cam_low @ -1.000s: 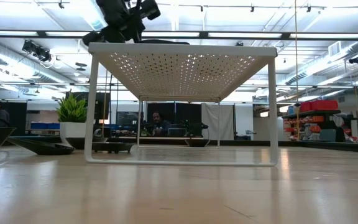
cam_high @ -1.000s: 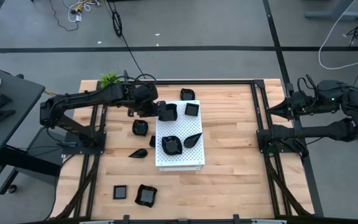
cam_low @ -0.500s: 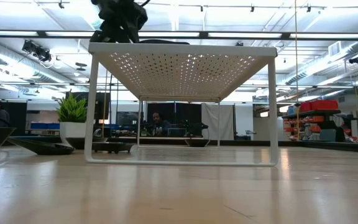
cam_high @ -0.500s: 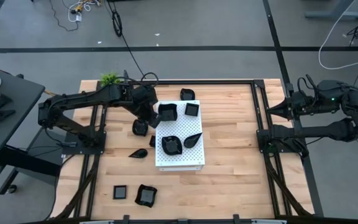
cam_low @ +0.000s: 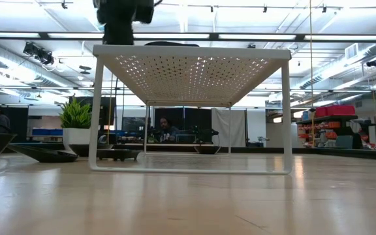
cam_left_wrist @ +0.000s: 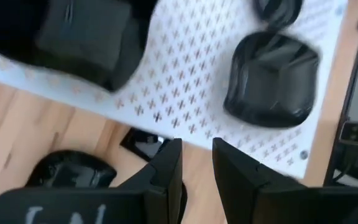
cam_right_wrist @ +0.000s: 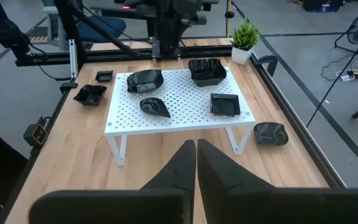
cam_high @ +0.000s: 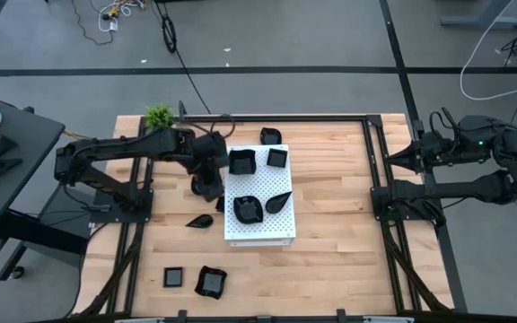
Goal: Pick & Place Mini shaped plates
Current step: Stack the black leaf shaped plate on top of the other black leaf shaped plate on the shelf
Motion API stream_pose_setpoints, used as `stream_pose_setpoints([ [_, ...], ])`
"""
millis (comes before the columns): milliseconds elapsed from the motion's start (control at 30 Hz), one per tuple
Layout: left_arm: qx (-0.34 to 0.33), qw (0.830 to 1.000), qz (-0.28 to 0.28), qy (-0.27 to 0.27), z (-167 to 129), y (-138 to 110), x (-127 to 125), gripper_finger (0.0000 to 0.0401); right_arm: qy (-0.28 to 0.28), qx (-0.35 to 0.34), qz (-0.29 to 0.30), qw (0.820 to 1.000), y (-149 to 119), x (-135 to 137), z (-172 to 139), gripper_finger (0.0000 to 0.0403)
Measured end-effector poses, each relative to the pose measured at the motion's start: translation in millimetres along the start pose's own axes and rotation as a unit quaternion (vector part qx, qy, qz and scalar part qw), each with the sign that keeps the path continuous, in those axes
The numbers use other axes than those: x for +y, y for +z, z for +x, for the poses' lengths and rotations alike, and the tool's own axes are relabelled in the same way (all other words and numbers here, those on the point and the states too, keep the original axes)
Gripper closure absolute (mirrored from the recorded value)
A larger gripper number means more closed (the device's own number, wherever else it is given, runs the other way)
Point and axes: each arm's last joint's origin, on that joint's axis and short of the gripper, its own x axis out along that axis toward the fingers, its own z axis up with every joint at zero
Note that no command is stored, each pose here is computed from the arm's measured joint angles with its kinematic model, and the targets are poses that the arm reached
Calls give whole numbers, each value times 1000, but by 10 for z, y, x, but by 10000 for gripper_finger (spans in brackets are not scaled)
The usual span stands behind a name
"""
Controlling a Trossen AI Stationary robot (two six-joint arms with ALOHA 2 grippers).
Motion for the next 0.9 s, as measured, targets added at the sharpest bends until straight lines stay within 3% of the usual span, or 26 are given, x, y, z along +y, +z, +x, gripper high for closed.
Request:
stream_pose_setpoints([
  [233, 52, 999, 5, 7, 201, -271, 34, 307, 0, 0, 0, 1000, 0, 0, 1, 381],
  [500, 68, 998, 1, 17, 211, -548, 109, 307, 0, 0, 0, 1000, 0, 0, 1, 381],
  [667, 62, 989, -116, 64, 247, -710, 207, 307, 0, 0, 0, 1000, 0, 0, 0, 381],
  [900, 55, 944, -307, 110, 314, -924, 393, 307, 0, 0, 0, 1000, 1, 0, 1, 381],
])
